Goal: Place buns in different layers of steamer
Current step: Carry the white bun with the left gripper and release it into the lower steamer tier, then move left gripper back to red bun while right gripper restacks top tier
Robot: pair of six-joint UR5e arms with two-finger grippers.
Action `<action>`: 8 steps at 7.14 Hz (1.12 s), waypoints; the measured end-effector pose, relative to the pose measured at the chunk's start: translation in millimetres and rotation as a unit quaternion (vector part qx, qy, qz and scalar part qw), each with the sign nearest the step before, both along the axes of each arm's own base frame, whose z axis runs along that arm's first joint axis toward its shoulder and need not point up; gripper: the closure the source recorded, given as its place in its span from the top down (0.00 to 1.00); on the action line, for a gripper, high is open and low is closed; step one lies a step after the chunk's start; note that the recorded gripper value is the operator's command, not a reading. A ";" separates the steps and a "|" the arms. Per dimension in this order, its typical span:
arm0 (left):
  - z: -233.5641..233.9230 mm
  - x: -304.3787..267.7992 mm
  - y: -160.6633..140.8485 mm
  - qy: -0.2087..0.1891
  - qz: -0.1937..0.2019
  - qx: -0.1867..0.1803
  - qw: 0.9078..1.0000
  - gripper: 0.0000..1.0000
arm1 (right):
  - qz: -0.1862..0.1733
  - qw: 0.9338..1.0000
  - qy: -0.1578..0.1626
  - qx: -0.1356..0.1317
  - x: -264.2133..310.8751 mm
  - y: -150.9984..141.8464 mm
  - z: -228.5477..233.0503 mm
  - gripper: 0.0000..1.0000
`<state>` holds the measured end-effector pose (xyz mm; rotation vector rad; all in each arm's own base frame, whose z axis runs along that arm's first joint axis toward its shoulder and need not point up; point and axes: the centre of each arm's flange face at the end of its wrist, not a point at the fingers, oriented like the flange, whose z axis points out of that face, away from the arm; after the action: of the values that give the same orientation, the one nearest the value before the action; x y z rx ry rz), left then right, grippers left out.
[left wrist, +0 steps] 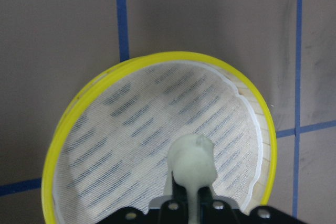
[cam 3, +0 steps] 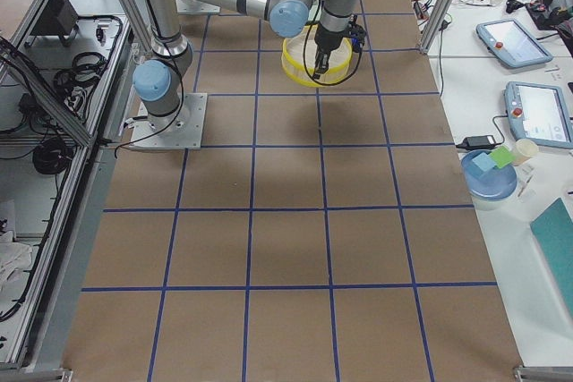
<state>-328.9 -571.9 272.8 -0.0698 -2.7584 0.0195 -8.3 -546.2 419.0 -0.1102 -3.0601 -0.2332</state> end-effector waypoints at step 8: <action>11.9 -3.4 8.3 -0.014 0.069 0.008 0.997 1.00 | 0.000 1.000 0.001 0.001 0.2 2.9 3.9 0.00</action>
<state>-332.2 -563.6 284.6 0.1265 -2.7862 0.0346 -8.1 -543.3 422.8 -0.1090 -3.0579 -0.2369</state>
